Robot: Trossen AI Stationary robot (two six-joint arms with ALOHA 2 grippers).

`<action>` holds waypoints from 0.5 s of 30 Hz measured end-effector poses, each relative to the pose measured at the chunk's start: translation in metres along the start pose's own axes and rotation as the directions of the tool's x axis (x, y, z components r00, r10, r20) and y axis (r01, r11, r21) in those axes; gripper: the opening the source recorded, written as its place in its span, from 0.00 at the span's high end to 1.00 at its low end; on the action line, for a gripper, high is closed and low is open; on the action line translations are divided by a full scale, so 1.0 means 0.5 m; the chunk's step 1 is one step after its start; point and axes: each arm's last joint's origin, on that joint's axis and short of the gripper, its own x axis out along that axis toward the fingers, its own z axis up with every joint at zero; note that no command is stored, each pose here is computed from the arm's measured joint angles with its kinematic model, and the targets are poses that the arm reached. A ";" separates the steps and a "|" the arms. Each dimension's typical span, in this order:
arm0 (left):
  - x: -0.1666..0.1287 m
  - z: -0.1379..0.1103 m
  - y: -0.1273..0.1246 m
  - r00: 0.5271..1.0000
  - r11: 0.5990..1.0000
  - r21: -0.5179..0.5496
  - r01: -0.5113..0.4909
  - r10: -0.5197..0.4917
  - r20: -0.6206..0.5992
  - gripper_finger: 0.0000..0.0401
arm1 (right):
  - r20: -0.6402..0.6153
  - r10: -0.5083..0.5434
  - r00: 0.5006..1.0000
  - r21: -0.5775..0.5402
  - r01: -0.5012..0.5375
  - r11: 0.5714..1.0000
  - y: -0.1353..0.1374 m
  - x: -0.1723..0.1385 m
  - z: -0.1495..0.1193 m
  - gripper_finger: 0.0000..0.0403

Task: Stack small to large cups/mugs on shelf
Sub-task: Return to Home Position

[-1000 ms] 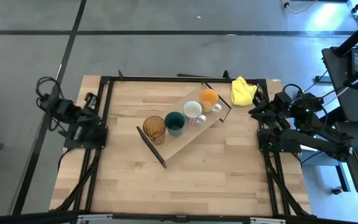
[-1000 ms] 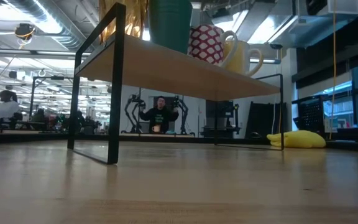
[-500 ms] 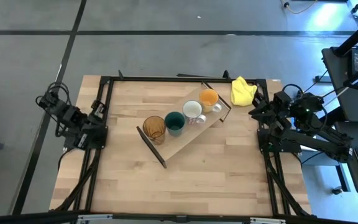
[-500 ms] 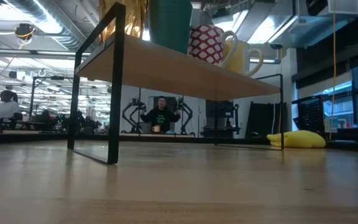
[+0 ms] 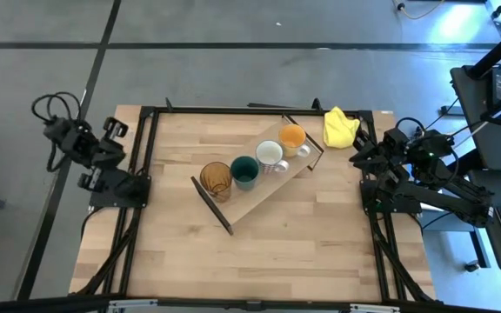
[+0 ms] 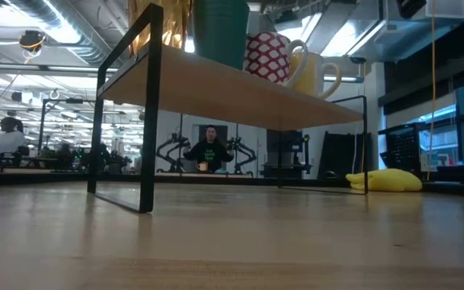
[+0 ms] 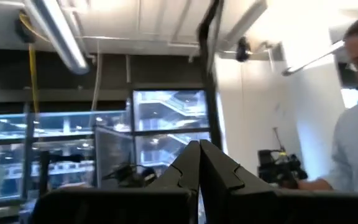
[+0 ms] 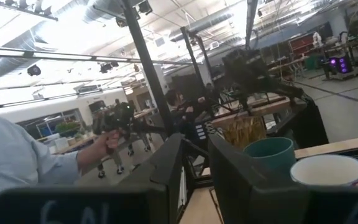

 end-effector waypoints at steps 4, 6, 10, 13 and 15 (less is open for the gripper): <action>-0.039 -0.034 0.014 0.991 0.989 -0.062 -0.132 0.131 -0.018 1.00 | 0.002 0.003 1.000 -0.001 -0.003 1.000 0.000 0.000 0.001 0.79; -0.038 -0.048 0.010 0.986 0.983 -0.075 -0.167 0.167 -0.011 1.00 | 0.005 0.005 1.000 -0.002 -0.005 1.000 0.001 0.000 0.001 0.79; -0.027 -0.061 0.002 0.977 0.973 -0.090 -0.215 0.213 -0.023 1.00 | 0.008 0.006 1.000 0.004 -0.006 1.000 0.001 0.000 0.002 0.79; -0.006 -0.066 -0.009 0.978 0.976 -0.067 -0.206 0.205 -0.019 1.00 | 0.007 0.007 1.000 0.019 -0.007 1.000 0.001 0.000 0.002 0.79; 0.006 -0.061 -0.014 0.979 0.979 -0.040 -0.202 0.202 0.000 1.00 | 0.008 0.007 1.000 0.024 -0.007 1.000 0.001 0.000 0.002 0.79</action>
